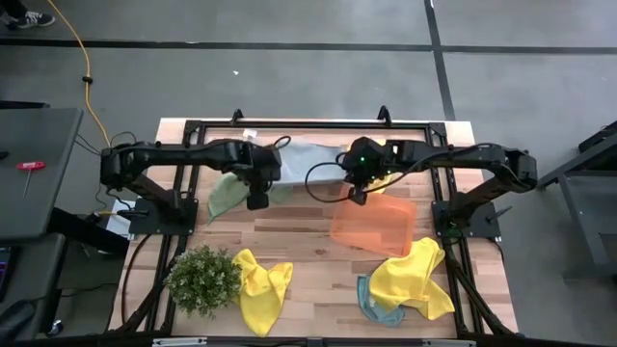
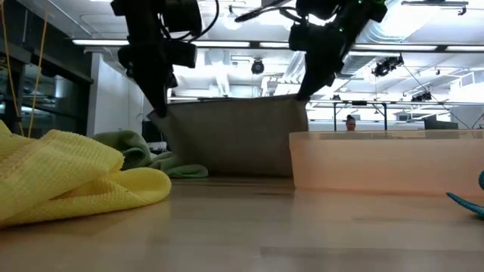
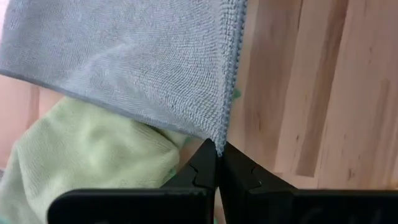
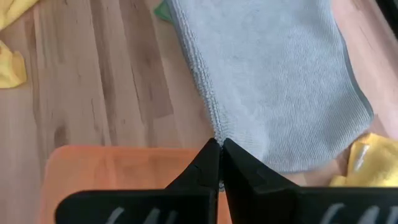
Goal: Fold microfiber towels
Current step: Fold the gray microfiber towel
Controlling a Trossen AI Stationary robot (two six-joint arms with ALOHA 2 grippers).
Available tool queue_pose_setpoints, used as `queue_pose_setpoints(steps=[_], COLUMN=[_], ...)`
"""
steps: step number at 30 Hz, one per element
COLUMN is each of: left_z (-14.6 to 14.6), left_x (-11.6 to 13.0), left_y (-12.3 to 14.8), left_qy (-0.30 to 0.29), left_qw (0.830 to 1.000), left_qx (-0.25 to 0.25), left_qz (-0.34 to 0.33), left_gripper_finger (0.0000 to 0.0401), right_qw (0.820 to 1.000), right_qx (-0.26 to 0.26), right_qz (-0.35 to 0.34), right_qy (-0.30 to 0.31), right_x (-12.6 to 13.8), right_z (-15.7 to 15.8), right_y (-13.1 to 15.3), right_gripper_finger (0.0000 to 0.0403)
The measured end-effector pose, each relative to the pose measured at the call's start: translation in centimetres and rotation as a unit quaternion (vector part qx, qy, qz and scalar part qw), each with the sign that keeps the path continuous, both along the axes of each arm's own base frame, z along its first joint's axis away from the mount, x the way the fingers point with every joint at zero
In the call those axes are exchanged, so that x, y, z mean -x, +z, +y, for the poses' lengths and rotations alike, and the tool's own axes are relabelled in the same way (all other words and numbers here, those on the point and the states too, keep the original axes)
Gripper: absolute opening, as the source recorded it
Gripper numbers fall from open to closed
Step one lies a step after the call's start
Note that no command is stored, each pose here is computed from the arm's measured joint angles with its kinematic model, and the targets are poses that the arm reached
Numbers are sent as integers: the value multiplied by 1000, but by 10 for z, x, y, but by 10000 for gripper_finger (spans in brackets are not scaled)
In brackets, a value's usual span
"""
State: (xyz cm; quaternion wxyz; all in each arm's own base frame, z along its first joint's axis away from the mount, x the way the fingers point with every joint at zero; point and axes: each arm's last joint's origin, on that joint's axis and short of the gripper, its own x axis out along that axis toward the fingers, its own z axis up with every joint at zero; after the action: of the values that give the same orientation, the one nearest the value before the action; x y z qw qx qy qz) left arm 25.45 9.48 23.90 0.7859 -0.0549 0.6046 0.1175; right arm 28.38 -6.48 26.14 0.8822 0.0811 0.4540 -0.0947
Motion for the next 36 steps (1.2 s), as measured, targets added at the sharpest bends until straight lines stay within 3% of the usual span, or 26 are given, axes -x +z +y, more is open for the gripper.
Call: queue_pose_setpoints(steps=[5, 12, 18, 23, 29, 32, 36], left_z=[-2, 31, 59, 73, 79, 78, 78], left_x=[-3, -3, -3, -4, -5, -2, 7], left_y=[3, 4, -6, -25, -36, -28, 3], left_qy=[11, 73, 82, 86, 90, 87, 65], left_qw=[999, 994, 992, 994, 995, 995, 993], left_qx=[-36, -61, -61, -41, -29, -36, -70], left_qz=[-7, -57, -71, -47, -32, -40, -71], left_gripper_finger=[0, 0, 0, 0, 0, 0, 0], right_qw=[998, 982, 971, 967, 965, 967, 967], right_qx=[13, 11, -9, -13, -11, -1, 21], right_qz=[0, 26, 56, 66, 53, 28, -2], right_qy=[-57, -186, -234, -245, -256, -255, -254], right_x=[1, 2, -5, -9, -8, -7, -6], right_z=[-6, -36, -54, -63, -63, -63, -70], right_y=[0, -15, -39, -52, -47, -37, -15], right_gripper_finger=[0, 0, 0, 0, 0, 0, 0])
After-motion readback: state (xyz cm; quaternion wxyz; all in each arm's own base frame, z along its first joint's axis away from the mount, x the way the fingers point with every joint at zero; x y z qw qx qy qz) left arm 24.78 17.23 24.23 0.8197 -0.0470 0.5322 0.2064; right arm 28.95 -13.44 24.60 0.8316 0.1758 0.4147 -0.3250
